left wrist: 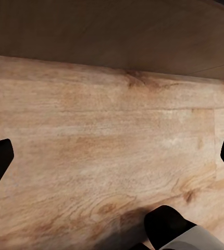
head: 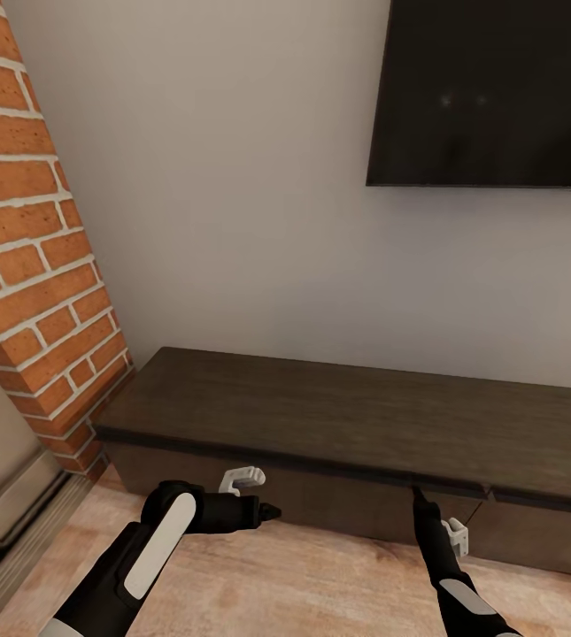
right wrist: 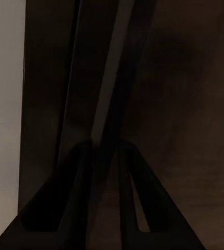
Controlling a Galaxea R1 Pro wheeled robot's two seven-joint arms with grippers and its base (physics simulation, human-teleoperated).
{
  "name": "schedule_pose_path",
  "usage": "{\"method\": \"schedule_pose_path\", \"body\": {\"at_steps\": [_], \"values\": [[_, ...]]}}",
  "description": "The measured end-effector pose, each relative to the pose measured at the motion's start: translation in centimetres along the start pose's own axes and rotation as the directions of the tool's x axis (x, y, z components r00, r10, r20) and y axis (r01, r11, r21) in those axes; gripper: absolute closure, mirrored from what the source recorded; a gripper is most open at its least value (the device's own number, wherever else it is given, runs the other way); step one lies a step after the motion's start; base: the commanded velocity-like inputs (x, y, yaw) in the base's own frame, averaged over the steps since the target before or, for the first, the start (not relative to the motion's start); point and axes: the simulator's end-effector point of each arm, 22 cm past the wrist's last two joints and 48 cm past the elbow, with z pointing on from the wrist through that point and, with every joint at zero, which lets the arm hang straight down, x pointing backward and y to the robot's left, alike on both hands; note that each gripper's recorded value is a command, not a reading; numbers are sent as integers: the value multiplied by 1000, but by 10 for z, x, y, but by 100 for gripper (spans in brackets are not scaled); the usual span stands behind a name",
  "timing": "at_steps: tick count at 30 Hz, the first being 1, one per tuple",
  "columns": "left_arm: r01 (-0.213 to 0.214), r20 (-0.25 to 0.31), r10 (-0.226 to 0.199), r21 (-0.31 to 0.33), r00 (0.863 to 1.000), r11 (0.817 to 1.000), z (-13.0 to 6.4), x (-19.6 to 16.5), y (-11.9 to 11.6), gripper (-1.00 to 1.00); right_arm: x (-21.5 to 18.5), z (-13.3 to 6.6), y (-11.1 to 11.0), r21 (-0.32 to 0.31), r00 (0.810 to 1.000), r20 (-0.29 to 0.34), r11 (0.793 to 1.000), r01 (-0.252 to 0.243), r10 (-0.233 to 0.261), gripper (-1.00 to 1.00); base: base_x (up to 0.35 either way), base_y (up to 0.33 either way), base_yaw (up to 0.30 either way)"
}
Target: Place each of the two pumpkins and all three candles from the living room inside a cabinet in the living room (use any cabinet), then make sure every cabinet is closed, and position the cauldron so it is next to a table in the living room.
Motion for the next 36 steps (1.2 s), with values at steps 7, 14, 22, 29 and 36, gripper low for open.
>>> {"method": "schedule_pose_path", "body": {"at_steps": [7, 14, 22, 29, 36], "values": [[0, 0, 0, 0, 1000, 1000, 0, 0, 0, -100, 0, 0, 0, 3, 1000, 0, 1000, 4, -4, 100, 0, 0, 0], [0, 0, 0, 0, 1000, 1000, 0, 0, 0, -100, 0, 1, 0, 3, 1000, -1, 1000, 4, -4, 100, -22, 0, 0], [-7, -4, 7, 1, 1000, 1000, 1, 2, -2, -100, 1, 1, 0, 3, 1000, -3, 1000, 6, -6, 100, -32, 0, 0], [-12, -7, 12, 2, 1000, 1000, 2, 3, -3, -100, 3, 1, 0, 1, 1000, -10, 1000, 11, -11, 100, -102, 0, 0], [-12, -8, 12, 2, 1000, 1000, 2, 3, -3, -100, 5, 0, 1, -1, 1000, -17, 1000, 17, -17, 100, -102, 0, 0]]}}
